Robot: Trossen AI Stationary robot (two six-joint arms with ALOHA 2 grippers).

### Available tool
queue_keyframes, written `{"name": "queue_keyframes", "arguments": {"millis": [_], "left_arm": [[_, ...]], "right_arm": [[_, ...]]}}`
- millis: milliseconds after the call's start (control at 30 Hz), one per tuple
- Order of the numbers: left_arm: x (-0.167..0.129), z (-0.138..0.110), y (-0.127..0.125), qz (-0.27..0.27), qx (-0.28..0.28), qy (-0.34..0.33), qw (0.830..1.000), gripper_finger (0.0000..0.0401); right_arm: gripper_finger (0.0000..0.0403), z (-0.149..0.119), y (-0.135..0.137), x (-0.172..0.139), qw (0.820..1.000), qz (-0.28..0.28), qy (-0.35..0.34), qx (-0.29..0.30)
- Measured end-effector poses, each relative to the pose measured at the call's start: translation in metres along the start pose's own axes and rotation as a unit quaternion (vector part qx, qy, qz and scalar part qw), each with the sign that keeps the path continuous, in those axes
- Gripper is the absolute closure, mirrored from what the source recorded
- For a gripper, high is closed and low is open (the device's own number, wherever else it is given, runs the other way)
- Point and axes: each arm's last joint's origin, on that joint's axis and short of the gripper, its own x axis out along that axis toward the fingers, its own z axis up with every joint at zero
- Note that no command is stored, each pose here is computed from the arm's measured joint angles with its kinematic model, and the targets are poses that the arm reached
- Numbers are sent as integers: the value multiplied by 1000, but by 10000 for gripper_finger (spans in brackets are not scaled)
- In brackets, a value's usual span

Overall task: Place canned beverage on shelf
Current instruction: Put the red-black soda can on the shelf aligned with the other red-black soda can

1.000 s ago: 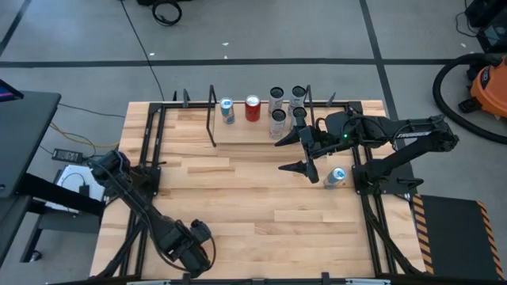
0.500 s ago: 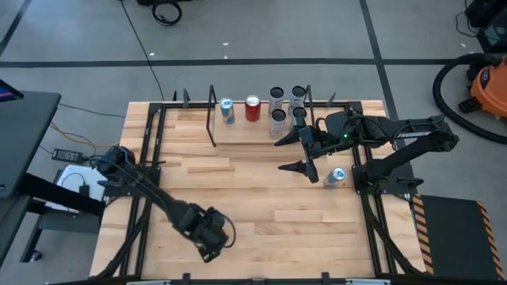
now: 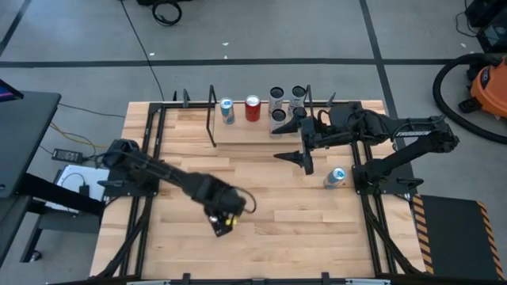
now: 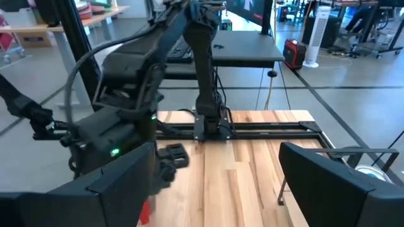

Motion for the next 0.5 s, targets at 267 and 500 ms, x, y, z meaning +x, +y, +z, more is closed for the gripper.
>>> {"name": "queue_keyframes", "arguments": {"millis": [267,500], "left_arm": [[-37,44,32,-11,18,-51,998,90],[-75,81,79,11,33,-109,993,90]], "right_arm": [[54,3,1,0,999,10,-16,42],[54,4,-4,0,999,-32,-20,27]]}}
